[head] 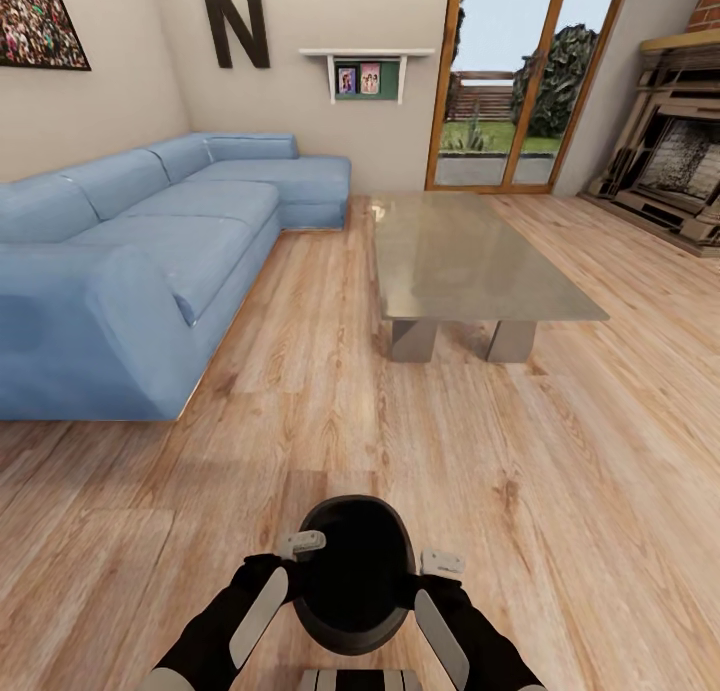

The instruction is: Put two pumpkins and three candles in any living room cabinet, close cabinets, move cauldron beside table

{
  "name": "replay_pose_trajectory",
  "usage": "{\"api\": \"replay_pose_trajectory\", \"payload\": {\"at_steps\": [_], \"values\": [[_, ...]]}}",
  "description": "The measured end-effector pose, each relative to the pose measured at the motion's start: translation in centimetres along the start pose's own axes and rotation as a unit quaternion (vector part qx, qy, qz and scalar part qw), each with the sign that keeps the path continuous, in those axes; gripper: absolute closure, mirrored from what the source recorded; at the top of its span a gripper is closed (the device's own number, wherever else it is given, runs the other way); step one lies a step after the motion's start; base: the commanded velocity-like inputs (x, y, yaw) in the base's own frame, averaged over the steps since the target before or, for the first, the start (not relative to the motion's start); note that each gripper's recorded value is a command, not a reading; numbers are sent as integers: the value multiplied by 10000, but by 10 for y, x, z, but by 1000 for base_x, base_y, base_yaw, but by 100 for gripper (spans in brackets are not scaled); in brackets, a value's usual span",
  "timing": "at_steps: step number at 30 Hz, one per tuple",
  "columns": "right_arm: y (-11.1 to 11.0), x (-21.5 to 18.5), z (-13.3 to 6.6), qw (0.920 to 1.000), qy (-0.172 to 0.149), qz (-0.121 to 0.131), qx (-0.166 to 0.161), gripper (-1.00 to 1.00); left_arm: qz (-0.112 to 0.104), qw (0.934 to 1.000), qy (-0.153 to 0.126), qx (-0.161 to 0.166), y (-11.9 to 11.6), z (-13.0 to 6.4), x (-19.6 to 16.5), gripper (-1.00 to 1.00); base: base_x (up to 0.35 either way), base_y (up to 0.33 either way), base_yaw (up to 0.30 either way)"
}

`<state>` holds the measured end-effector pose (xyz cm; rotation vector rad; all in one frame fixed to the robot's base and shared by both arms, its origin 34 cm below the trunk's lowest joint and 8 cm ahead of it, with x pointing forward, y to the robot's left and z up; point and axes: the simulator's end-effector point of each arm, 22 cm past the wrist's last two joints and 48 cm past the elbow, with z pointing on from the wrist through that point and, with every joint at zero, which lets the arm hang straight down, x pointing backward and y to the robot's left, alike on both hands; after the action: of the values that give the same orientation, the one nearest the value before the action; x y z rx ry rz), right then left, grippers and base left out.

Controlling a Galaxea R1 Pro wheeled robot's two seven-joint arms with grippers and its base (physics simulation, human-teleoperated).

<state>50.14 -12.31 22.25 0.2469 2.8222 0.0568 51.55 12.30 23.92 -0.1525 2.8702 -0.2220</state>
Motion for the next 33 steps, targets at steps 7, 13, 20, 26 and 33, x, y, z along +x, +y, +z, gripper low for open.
{"api": "replay_pose_trajectory", "payload": {"at_steps": [7,13,20,26,33], "values": [[13,9,3,9992,103,-122,-374,100,129,9999,-46,-96,4,-1,-4,100,0,0,0],[13,9,3,9991,104,-134,-391,100,142,9998,-52,-102,4,-2,-4,100,0,0,0],[13,9,3,9992,107,-105,-382,100,137,9998,-55,-113,4,-2,-5,100,0,0,0],[13,9,3,9992,114,-54,-392,100,134,9998,-54,-111,4,-2,-4,100,0,0,0],[15,10,2,9994,101,-15,-342,100,133,9998,-63,-96,6,-2,-5,100,0,0,0]]}}
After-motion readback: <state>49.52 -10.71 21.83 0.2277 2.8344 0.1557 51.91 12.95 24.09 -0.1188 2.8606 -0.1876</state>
